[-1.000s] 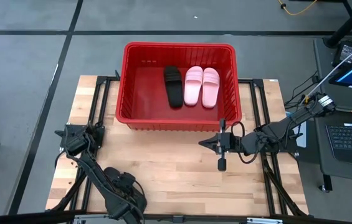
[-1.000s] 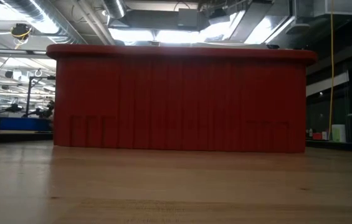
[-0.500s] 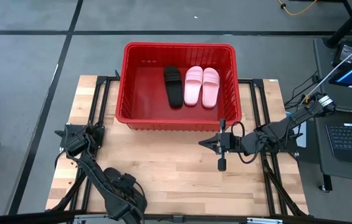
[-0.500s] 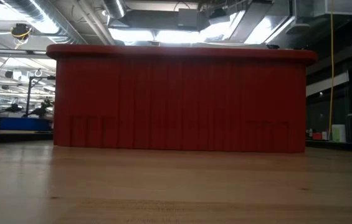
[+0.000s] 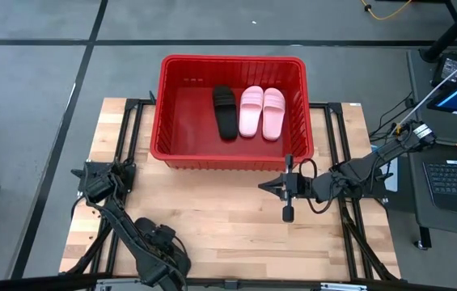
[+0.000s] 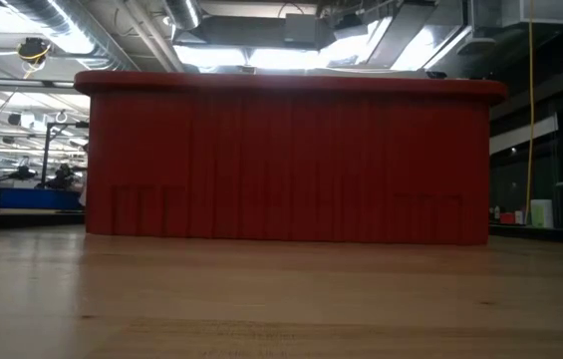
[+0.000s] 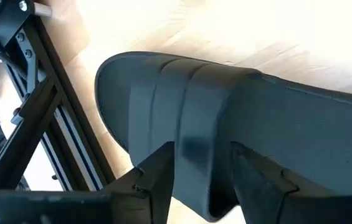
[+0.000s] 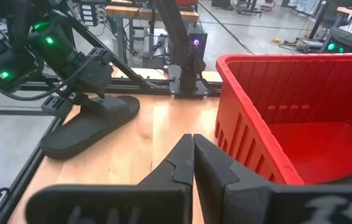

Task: Pick and place slides into bin
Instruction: Put the black slide into the red bin

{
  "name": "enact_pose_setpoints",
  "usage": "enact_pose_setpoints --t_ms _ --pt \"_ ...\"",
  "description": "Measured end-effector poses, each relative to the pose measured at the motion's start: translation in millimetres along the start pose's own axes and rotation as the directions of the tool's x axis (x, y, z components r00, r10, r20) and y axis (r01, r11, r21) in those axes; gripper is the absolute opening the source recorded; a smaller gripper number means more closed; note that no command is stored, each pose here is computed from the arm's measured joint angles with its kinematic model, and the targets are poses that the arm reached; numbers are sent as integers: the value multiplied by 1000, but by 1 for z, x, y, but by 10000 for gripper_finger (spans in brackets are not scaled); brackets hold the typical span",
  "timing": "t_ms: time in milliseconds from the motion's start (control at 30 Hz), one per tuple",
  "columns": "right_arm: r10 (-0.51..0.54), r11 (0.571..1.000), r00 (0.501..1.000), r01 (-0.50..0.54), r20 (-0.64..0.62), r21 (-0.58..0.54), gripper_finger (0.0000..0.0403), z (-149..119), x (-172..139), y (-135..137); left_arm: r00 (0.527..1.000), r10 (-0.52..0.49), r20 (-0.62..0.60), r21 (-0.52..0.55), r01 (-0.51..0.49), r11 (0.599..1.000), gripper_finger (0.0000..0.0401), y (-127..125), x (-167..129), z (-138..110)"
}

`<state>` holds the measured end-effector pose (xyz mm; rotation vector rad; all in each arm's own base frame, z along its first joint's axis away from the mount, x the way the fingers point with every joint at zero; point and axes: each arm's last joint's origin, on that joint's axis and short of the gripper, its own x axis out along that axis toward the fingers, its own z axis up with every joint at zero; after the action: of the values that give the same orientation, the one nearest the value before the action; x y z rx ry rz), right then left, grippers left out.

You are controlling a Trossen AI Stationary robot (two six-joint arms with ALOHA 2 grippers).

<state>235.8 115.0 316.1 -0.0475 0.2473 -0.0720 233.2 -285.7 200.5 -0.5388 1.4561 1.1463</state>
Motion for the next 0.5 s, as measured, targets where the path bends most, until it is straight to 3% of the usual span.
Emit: enact_pose_setpoints --t_ms 500 --pt "0 1000 1000 0 0 -1 13 0 0 0 999 50 -8 -6 -50 999 141 2 13 -1"
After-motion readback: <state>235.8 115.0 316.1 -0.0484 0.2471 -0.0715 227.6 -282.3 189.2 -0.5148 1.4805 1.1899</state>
